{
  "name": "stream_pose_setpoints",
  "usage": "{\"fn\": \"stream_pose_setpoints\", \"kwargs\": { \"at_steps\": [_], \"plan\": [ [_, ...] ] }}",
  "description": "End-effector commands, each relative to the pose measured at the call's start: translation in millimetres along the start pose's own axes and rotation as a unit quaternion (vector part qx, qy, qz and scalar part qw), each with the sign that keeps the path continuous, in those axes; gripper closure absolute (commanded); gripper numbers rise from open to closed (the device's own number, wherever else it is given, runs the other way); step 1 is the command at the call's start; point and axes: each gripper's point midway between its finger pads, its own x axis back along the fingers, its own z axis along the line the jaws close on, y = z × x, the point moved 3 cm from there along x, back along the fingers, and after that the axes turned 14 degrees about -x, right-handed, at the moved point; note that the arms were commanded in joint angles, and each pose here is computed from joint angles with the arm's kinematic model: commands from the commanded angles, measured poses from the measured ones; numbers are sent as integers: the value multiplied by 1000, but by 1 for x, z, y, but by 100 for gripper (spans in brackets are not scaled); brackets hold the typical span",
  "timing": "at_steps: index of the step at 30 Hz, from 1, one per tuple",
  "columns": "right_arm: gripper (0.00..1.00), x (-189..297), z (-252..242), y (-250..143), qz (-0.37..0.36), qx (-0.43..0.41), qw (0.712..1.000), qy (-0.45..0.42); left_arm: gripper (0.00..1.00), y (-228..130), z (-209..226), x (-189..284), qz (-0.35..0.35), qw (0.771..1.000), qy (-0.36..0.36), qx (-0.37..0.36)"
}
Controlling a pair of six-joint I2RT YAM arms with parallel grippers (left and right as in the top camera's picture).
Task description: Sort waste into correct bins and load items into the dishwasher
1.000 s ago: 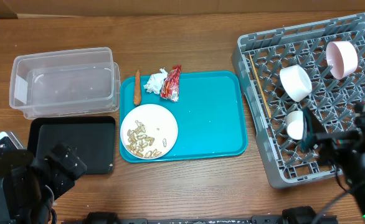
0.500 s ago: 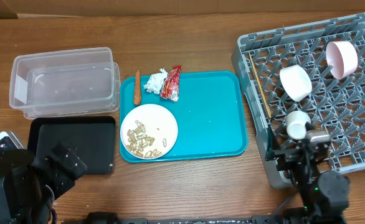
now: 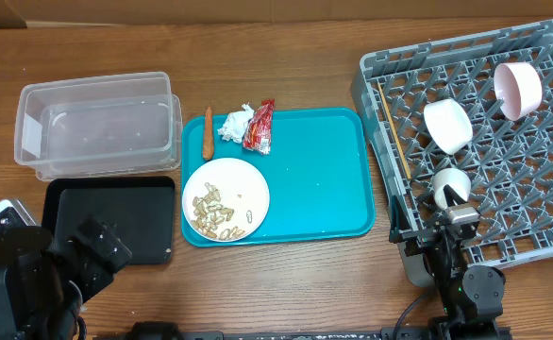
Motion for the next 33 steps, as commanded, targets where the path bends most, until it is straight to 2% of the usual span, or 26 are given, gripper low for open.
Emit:
{"fn": "stream_pose_setpoints", "kwargs": {
  "at_steps": [1, 19, 21, 22, 23, 25, 27, 30, 32, 33],
  "plan": [
    [0, 0, -1, -1, -3, -2, 1000, 1, 0, 1, 1, 0, -3, 1000, 4, 4],
    [0, 0, -1, -1, -3, -2, 1000, 1, 0, 4, -1, 0, -11, 1000, 0, 19],
    [0, 0, -1, -1, -3, -2, 1000, 1, 0, 16, -8, 0, -33, 998, -20, 59],
    [0, 0, -1, -1, -3, -2, 1000, 1, 0, 24, -20, -2, -41, 995, -53, 68],
    [0, 0, -1, -1, -3, -2, 1000, 1, 0, 33, -37, -5, -46, 993, -96, 58],
    [0, 0, -1, -1, -3, -2, 1000, 1, 0, 48, -82, -15, -46, 977, -207, -20],
    [0, 0, -1, -1, -3, -2, 1000, 1, 0, 51, -115, -37, -13, 960, -271, -71],
    [0, 0, -1, -1, -3, -2, 1000, 1, 1, 39, -140, -97, 95, 956, -259, -95],
    [0, 0, -1, -1, -4, -2, 1000, 1, 16, 28, -156, -138, 164, 948, -245, -122],
    [0, 0, -1, -1, -3, -2, 1000, 1, 17, 22, -166, -158, 193, 943, -238, -130]
  ]
}}
